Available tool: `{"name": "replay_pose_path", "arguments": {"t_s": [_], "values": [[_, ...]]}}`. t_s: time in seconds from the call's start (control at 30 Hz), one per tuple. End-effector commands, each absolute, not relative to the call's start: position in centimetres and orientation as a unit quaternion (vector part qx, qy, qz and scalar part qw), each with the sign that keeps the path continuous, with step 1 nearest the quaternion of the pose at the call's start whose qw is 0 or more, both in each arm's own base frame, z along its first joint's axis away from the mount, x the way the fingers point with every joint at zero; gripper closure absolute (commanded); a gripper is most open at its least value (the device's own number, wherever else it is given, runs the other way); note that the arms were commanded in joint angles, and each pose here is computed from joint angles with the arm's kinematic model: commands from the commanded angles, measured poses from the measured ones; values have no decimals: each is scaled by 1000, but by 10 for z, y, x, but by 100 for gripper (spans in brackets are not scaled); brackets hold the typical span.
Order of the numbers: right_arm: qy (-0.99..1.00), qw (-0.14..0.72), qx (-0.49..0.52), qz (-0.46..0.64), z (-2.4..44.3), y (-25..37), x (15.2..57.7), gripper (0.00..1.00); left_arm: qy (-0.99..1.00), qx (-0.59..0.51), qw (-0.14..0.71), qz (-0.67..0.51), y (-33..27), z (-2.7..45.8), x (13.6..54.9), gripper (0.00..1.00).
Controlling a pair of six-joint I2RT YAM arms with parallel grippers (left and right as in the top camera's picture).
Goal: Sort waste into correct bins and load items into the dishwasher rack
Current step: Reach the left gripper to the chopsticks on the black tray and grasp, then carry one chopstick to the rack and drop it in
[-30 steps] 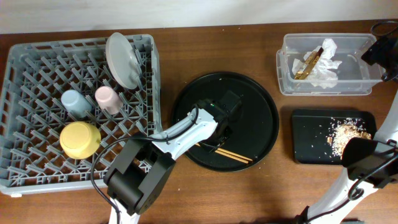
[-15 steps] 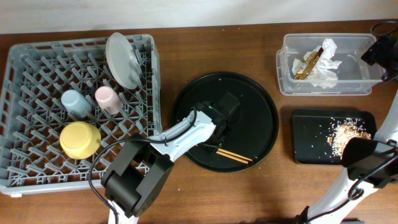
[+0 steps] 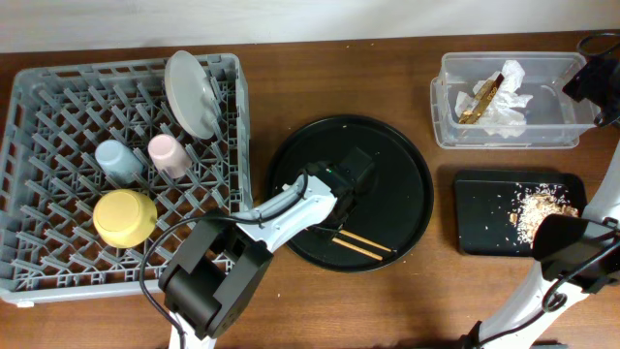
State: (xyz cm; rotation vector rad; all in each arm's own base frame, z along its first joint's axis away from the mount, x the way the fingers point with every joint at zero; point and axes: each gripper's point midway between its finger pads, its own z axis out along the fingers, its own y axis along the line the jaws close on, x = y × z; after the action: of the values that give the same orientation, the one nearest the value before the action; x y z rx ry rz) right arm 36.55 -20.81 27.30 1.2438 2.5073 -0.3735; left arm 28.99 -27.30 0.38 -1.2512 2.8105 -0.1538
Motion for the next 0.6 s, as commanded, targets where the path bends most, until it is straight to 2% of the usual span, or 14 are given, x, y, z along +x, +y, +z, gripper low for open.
{"name": "replay_pose_path", "arguments": {"t_s": [0.0,0.1,0.33,0.57], "values": [[874,156,439,-136,272,-210,364,1,922,-385,45,-19,-257,-12,290,77],[874,156,439,-136,272,-210,364,1,938,-342,46,-17,-256,-11,291,98],[874,156,439,-136,272,-210,364,1,954,-289,63,-44,-263,14,300,99],[874,156,439,-136,272,-210,364,1,953,-240,141,-123,-268,100,318,99]]}}
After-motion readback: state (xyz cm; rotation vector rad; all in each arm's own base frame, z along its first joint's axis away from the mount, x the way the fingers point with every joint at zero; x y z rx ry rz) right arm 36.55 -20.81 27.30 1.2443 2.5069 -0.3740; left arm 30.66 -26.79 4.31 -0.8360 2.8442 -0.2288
